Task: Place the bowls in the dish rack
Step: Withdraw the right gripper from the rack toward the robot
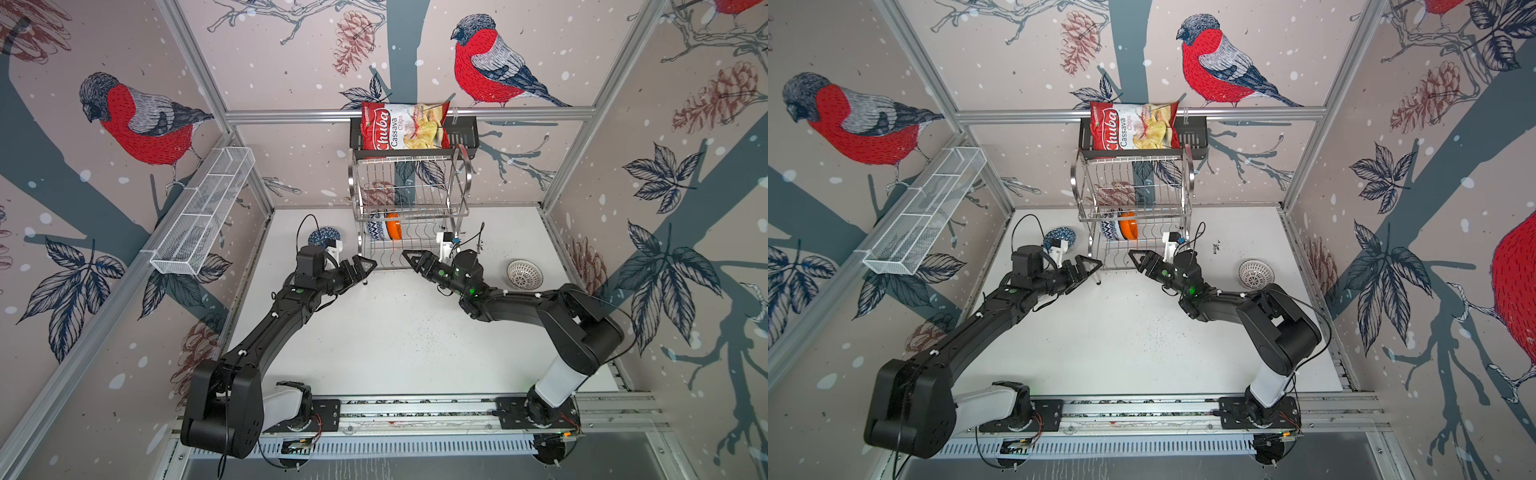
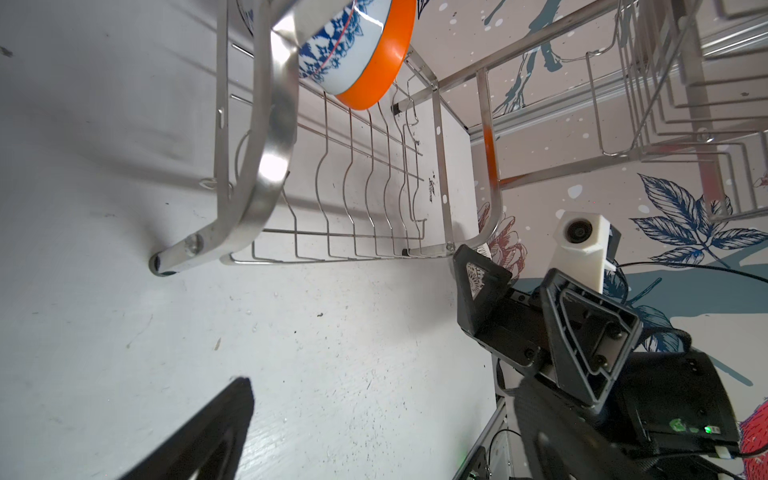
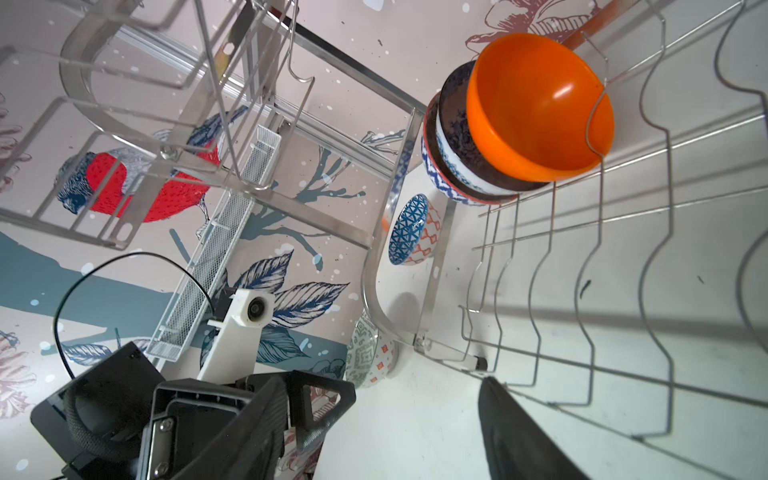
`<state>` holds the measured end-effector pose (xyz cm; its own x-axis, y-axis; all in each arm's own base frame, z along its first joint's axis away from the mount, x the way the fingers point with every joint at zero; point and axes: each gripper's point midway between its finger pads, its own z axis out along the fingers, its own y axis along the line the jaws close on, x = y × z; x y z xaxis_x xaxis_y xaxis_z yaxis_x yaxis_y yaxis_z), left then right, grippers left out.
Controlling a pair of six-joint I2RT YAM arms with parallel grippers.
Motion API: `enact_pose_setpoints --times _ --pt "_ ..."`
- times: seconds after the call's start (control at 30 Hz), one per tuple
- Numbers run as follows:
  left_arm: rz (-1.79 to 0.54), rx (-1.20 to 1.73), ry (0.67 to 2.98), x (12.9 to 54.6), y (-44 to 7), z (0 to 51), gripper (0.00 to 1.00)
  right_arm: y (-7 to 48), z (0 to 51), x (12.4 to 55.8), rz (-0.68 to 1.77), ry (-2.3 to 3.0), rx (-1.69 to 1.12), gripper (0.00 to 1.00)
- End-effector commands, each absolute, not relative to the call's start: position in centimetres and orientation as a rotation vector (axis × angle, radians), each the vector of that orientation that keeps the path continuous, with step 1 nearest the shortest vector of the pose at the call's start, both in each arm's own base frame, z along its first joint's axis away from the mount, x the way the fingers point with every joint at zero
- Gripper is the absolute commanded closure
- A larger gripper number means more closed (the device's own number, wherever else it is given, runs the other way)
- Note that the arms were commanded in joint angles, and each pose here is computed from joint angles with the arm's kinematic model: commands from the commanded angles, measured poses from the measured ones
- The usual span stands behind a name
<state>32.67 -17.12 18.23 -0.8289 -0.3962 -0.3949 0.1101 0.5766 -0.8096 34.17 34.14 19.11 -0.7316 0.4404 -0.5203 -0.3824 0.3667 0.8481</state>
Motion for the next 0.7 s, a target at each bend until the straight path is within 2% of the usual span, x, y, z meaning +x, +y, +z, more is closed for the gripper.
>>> enact_pose_setpoints --times 0.0,0.23,0.33,0.67 --pt "-1.225 -0.154 2.227 32.4 -18.3 19.2 0.02 33.4 18.4 33.3 1.376 1.945 0.017 0.20" --pt "-1.246 -0.061 2.253 31.5 -21.6 18.8 0.02 30.6 16.8 30.5 1.256 2.053 0.013 0.09" --pt "-1.249 -0.014 2.257 31.4 -22.8 18.6 0.02 28.4 15.9 29.5 1.157 2.092 0.040 0.00" --pt "-1.202 0.201 2.280 31.3 -27.7 19.2 0.02 21.2 13.5 26.9 0.923 2.152 0.249 0.00"
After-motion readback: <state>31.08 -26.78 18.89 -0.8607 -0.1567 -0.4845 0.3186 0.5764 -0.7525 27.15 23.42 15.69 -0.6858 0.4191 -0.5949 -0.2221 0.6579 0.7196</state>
